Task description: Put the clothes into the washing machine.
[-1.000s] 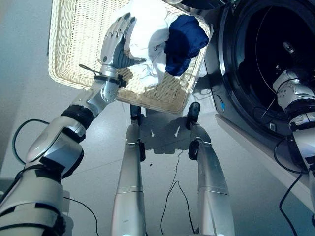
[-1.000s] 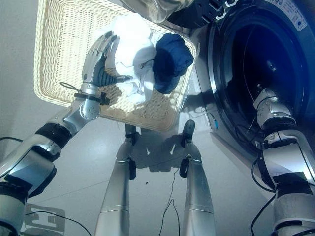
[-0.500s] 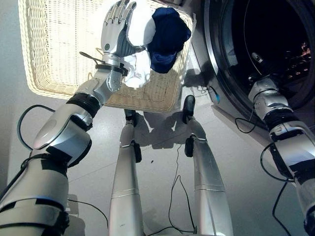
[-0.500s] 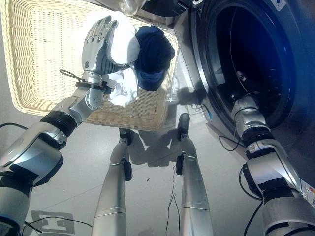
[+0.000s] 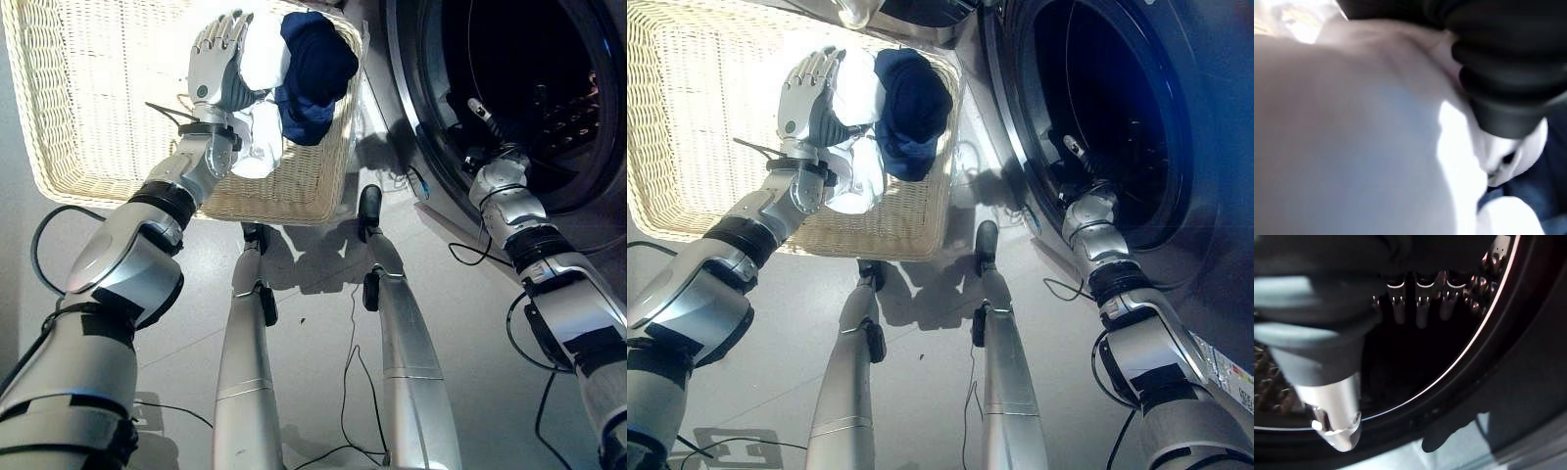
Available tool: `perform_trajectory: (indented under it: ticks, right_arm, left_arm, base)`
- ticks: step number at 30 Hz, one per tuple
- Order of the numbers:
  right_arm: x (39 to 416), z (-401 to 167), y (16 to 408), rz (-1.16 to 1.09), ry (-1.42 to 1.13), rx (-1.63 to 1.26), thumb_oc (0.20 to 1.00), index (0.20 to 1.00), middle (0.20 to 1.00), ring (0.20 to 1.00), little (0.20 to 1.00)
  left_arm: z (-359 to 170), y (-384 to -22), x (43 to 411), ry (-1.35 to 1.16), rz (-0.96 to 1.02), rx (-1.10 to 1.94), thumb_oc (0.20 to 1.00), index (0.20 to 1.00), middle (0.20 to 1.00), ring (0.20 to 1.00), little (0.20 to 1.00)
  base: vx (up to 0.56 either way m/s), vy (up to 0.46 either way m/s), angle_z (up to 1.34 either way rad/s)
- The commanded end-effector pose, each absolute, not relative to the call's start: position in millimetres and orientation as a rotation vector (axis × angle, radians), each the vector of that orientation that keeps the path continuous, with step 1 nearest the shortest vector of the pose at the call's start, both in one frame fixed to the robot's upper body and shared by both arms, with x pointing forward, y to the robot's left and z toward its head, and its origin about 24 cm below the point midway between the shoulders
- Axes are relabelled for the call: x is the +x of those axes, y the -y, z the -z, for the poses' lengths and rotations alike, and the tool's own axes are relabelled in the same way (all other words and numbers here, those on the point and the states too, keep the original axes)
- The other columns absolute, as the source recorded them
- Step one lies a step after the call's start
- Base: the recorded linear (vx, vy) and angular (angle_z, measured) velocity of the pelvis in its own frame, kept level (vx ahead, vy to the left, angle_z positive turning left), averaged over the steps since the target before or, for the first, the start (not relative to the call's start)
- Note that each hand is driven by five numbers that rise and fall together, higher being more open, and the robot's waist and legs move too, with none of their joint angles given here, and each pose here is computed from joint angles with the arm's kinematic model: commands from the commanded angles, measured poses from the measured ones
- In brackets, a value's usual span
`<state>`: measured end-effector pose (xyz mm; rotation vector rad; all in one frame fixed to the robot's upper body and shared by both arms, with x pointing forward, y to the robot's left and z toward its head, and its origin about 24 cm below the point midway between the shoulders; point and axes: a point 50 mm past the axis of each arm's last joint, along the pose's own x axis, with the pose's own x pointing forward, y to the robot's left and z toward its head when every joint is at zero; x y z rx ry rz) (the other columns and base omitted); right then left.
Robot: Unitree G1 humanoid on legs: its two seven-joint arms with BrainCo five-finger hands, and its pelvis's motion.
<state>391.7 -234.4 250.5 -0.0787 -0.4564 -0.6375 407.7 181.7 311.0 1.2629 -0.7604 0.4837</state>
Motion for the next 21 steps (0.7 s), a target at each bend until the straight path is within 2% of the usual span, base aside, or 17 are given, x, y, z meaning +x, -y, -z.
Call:
perform_trajectory:
  ticks: [1, 13, 16, 21]
  right_arm:
    - [383.8, -262.5, 219.3, 0.621, 0.586, -0.105, 1.0, 1.0, 1.0, 1.0, 1.0]
    - [369.2, -267.3, 201.3, 0.543, 0.699, -0.067, 1.0, 1.0, 1.0, 1.0, 1.0]
    - [359.2, -256.3, 193.3, 0.429, 0.707, 0.112, 1.0, 1.0, 1.0, 1.0, 1.0]
    - [343.6, -248.7, 181.8, 0.316, 0.756, 0.183, 1.0, 1.0, 1.0, 1.0, 1.0]
  left_arm:
    - [-289.7, -203.8, 414.1, 0.561, -0.482, 1.235, 0.2, 0.2, 0.2, 0.2, 0.2]
    - [-279.8, -211.2, 406.3, 0.633, -0.513, 0.89, 0.2, 0.2, 0.2, 0.2, 0.2]
    - [-279.3, -207.3, 392.6, 0.779, -0.531, 0.523, 0.2, 0.2, 0.2, 0.2, 0.2]
    - [-276.7, -190.9, 372.4, 0.945, -0.475, 0.201, 0.2, 0.2, 0.2, 0.2, 0.2]
  base:
    - [0.0, 0.0, 0.0]
    - [0.0, 0.0, 0.0]
    - [0.0, -0.026, 0.0]
    - [0.0, -0.045, 0.0]
